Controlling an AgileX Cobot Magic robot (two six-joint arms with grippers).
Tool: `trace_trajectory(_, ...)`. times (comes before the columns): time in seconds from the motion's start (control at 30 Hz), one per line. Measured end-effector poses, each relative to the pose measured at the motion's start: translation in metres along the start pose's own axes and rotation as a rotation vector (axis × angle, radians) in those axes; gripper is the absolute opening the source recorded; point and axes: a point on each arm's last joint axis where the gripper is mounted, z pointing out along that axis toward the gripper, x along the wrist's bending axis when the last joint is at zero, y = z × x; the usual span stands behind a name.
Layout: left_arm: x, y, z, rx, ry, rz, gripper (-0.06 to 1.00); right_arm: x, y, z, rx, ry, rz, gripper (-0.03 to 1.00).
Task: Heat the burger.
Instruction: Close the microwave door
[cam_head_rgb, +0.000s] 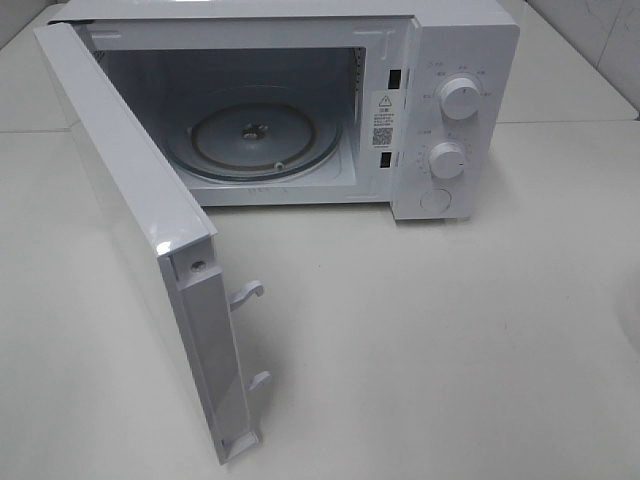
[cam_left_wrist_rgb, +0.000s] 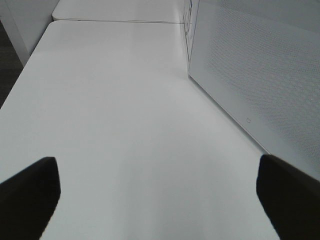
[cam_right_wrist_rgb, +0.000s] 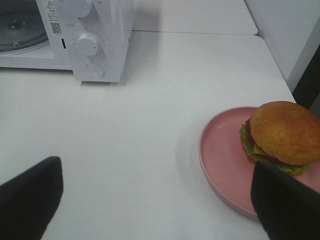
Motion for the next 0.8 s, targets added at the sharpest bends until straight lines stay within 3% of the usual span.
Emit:
trace_trajectory(0.6,0.0000,0.0000,0.0000,0.000,0.000,0.000,0.99,0.0026,-0.0004,-0.0004,0.005,-0.055,0.021,0.98)
trace_trajectory(0.8,0.0000,0.0000,0.0000,0.000,0.000,0.000,0.99,0.0030,-0.0004,-0.0004,0.005,-0.051,0.024,0.88)
